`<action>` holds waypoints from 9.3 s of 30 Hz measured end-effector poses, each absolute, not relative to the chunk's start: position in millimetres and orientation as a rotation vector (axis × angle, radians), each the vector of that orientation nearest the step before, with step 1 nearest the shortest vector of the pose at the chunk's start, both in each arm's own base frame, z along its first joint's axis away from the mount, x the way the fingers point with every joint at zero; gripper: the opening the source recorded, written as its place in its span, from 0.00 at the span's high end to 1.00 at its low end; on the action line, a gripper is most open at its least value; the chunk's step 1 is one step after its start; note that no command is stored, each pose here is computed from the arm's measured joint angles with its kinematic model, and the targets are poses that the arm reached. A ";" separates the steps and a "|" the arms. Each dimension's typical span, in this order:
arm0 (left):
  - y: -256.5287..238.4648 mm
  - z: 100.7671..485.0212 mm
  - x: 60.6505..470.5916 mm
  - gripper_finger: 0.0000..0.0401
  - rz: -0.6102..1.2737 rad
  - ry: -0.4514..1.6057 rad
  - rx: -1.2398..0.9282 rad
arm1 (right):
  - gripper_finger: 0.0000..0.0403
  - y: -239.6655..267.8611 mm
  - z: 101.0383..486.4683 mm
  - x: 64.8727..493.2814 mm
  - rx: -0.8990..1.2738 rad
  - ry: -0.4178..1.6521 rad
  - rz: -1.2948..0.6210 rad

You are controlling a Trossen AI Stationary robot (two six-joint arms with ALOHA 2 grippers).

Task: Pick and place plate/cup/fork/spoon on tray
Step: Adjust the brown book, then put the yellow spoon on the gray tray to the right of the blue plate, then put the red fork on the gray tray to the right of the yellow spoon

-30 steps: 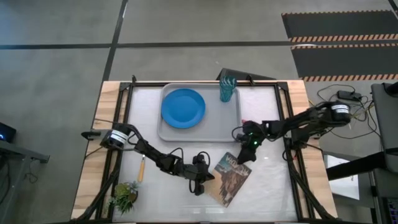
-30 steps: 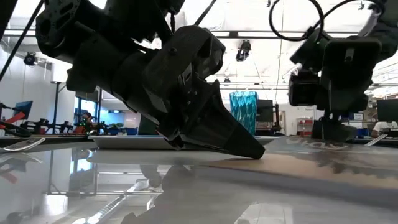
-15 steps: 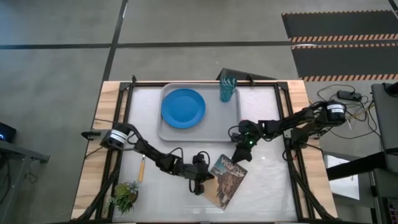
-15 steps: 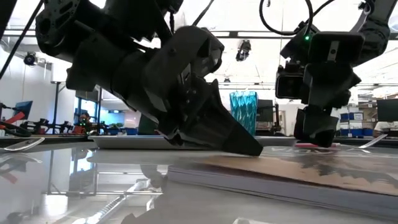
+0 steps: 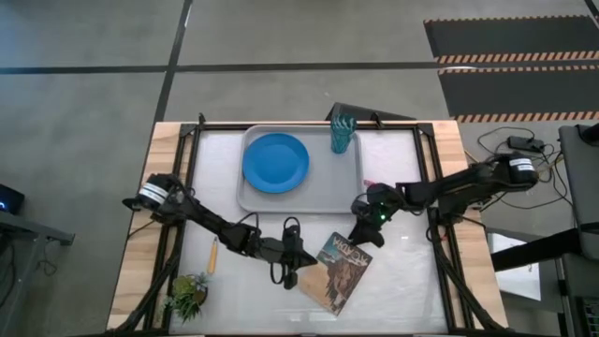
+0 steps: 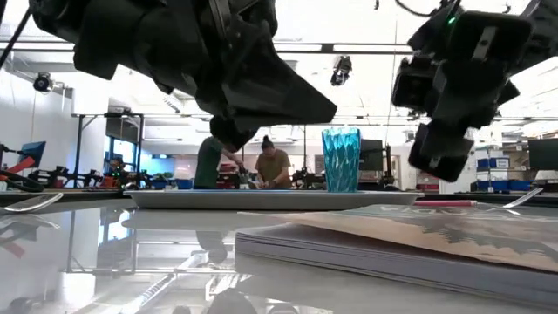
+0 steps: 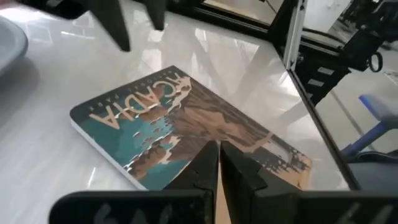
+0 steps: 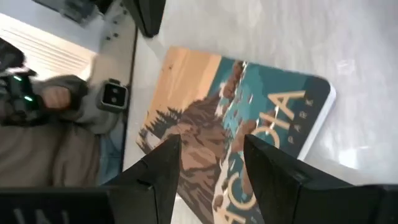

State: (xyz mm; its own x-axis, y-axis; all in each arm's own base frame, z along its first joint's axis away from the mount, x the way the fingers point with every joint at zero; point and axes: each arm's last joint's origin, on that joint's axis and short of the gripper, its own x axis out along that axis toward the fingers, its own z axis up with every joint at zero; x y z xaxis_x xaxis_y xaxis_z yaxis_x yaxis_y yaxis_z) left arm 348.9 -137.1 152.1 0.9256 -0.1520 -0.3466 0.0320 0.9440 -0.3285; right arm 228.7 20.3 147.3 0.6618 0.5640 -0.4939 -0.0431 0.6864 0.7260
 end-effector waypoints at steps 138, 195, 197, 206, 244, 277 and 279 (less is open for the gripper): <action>-82.7 171.6 191.7 1.00 0.889 1.267 -0.777 | 0.97 93.9 163.6 262.9 -0.116 1.218 0.185; -92.4 193.3 211.5 0.95 0.801 1.195 -0.951 | 0.97 63.3 259.6 182.1 -0.181 0.451 0.212; -93.0 208.7 221.6 0.95 0.769 1.118 -0.941 | 0.97 62.2 263.0 179.2 -0.164 0.432 0.209; -74.9 265.0 271.5 0.95 0.671 0.784 -0.826 | 0.97 61.1 277.0 164.2 -0.119 0.348 0.231; 99.7 196.6 413.8 0.93 0.773 0.461 -0.819 | 0.97 74.2 286.8 114.9 -0.128 0.183 0.452; 87.9 188.7 416.7 0.76 0.690 0.534 -0.721 | 0.97 74.2 284.1 115.1 -0.098 0.218 0.444; 78.2 200.9 416.7 0.76 0.634 0.521 -0.659 | 0.97 73.8 283.8 115.6 -0.088 0.222 0.421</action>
